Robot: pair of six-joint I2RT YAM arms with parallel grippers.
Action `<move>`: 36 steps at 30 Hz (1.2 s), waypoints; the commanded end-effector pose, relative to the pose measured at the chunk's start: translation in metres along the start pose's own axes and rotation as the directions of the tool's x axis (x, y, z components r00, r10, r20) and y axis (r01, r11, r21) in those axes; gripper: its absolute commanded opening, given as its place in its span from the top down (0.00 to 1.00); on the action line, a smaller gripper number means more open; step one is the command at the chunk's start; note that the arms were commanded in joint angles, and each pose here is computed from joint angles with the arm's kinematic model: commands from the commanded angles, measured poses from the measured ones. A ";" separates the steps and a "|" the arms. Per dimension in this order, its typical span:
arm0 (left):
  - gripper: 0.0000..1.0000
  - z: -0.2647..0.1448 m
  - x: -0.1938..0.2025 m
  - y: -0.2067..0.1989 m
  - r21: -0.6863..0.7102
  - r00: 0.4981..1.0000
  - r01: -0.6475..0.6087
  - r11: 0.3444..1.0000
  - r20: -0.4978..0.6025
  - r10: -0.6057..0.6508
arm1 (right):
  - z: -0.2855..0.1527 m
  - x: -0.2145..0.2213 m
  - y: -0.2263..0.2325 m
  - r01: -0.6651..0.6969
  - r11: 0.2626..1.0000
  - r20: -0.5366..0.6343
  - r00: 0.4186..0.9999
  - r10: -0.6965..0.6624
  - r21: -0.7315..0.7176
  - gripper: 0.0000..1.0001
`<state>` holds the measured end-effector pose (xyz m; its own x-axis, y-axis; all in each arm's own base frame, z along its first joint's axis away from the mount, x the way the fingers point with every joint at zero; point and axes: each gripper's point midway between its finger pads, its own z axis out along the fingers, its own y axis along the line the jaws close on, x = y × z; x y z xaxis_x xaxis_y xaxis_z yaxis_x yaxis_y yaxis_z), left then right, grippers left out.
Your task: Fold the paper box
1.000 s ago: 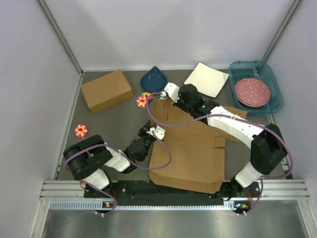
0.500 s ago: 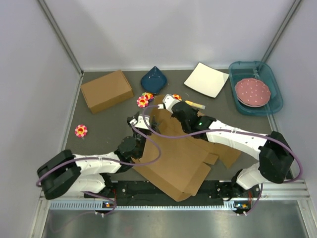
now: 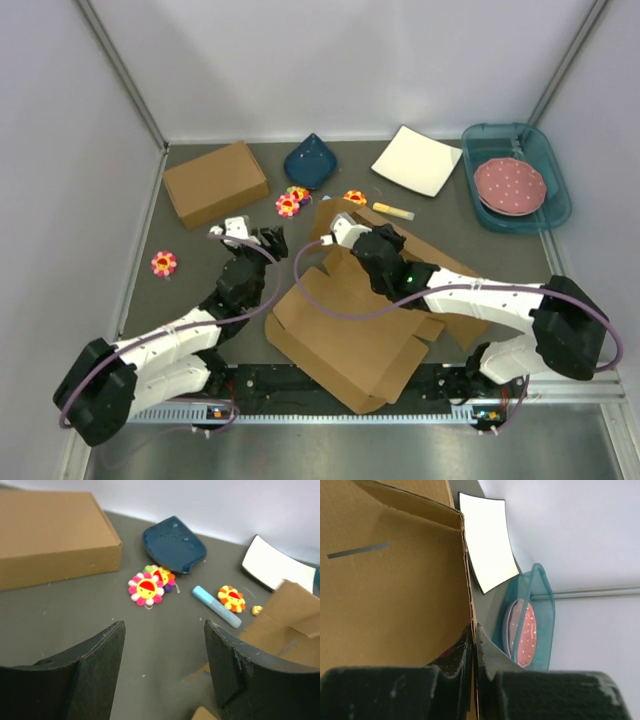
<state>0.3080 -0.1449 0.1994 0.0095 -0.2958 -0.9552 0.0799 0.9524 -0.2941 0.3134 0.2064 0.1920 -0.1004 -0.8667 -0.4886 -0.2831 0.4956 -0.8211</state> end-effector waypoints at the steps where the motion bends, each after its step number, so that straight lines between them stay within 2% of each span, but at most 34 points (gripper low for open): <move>1: 0.31 0.004 0.032 0.003 0.032 0.982 0.147 0.989 -0.122 -0.142 | -0.012 -0.015 -0.021 -0.064 0.995 0.086 0.995 0.057 0.079 1.00; 3: 0.31 0.013 0.032 -0.001 0.034 0.985 0.120 0.992 -0.131 -0.114 | -0.013 -0.014 -0.019 -0.061 0.995 0.094 0.994 0.054 0.080 1.00; 7: 0.29 0.030 0.049 -0.012 0.045 0.973 0.081 0.996 -0.222 -0.069 | -0.017 -0.017 -0.019 -0.017 0.995 0.108 0.994 0.006 0.099 1.00; 12: 0.23 0.045 0.046 -0.010 0.025 0.973 0.123 0.992 -0.198 -0.115 | -0.025 -0.022 -0.022 0.028 0.991 0.128 0.991 -0.044 0.128 1.00; 22: 0.25 0.086 0.056 0.001 0.014 0.958 0.182 0.983 -0.227 -0.174 | -0.038 -0.037 -0.021 0.081 0.986 0.162 0.981 -0.104 0.145 1.00; 29: 0.30 0.101 0.069 -0.039 0.202 0.925 0.276 0.940 -0.322 -0.202 | -0.041 -0.038 -0.014 0.100 0.986 0.167 0.978 -0.122 0.133 1.00; 30: 0.30 0.097 0.063 -0.057 0.298 0.925 0.300 0.906 -0.324 -0.199 | -0.041 -0.038 -0.013 0.101 0.986 0.170 0.978 -0.122 0.131 1.00; 33: 0.31 0.095 0.071 -0.070 0.359 0.908 0.345 0.867 -0.362 -0.211 | -0.042 -0.039 -0.011 0.103 0.986 0.174 0.977 -0.125 0.129 1.00; 36: 0.36 0.087 0.078 -0.087 0.436 0.887 0.393 0.810 -0.412 -0.209 | -0.043 -0.039 -0.010 0.109 0.986 0.173 0.976 -0.131 0.127 1.00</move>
<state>0.3946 -0.2227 0.1157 -0.4249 -0.4054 -0.8094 0.3094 0.7752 -0.5507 0.2841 0.2315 0.2169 0.0882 -0.9266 -0.3656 -0.1992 0.3432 -0.9179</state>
